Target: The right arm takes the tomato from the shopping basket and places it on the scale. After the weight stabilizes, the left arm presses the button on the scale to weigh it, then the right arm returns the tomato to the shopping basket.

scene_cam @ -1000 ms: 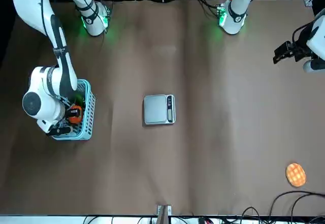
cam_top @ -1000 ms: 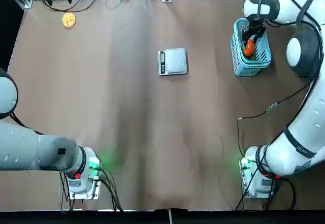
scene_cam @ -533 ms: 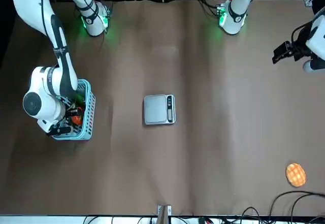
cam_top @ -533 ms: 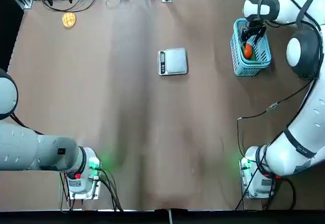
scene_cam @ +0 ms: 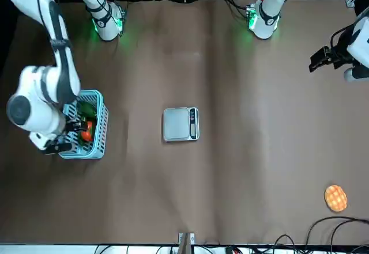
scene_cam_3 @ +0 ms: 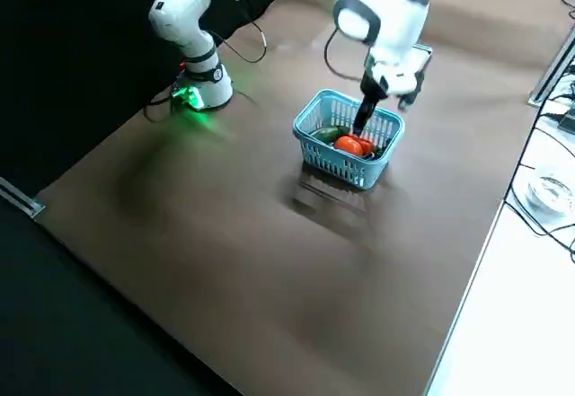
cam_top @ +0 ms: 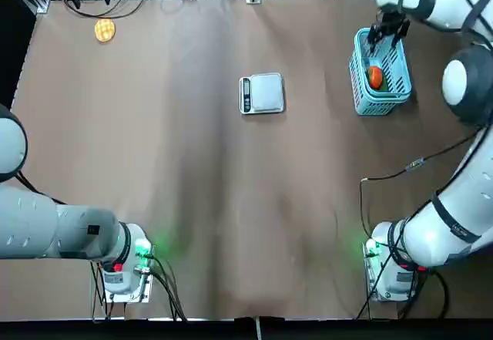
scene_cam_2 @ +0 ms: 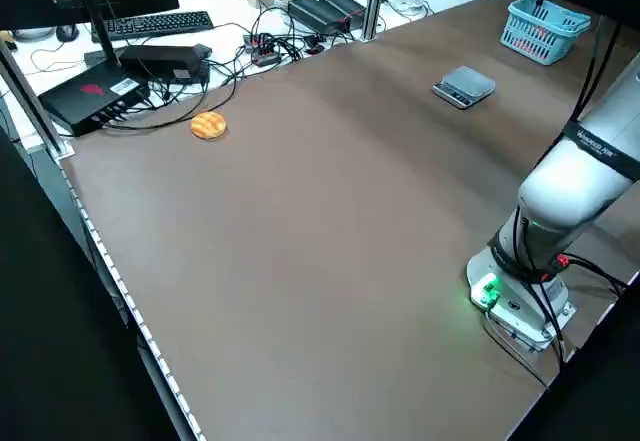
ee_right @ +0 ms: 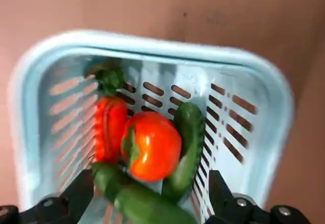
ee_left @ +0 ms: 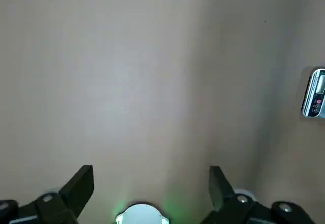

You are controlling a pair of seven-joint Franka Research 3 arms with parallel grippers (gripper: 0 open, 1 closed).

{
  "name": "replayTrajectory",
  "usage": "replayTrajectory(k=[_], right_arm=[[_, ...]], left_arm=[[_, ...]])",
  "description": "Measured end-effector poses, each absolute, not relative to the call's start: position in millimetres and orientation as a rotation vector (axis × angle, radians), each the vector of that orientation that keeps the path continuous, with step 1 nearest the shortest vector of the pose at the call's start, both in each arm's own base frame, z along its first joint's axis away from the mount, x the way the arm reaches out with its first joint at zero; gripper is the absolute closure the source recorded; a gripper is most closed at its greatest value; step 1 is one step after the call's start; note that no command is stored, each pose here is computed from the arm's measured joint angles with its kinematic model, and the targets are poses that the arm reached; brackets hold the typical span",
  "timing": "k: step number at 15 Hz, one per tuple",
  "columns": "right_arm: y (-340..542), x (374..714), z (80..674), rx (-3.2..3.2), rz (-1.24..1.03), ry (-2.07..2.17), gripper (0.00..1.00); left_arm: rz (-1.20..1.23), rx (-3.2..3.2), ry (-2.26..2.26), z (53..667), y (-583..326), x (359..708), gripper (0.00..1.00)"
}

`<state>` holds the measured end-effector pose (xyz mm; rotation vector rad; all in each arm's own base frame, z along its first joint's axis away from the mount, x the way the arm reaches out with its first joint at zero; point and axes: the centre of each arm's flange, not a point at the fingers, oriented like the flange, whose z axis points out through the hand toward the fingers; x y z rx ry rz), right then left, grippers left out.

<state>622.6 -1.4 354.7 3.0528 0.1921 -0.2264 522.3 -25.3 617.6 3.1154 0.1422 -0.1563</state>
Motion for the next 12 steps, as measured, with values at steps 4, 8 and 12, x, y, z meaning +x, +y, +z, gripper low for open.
replayTrajectory(k=[4, 8, 12], right_arm=[[-2.0, 615.1, 453.3, 3.116, -0.156, 0.164, 0.0], [-7.4, 587.2, 517.3, 3.159, -0.126, 0.165, 0.0], [-11.5, 583.1, 570.0, 3.163, -0.071, 0.17, 0.0]], left_arm=[[-0.154, 3.116, 0.13, 617.9, -25.8, 522.3, 0.0], [-0.147, 3.135, 0.12, 618.2, -24.0, 522.7, 0.0], [-0.145, 3.139, 0.122, 618.3, -23.1, 522.9, 0.0]])
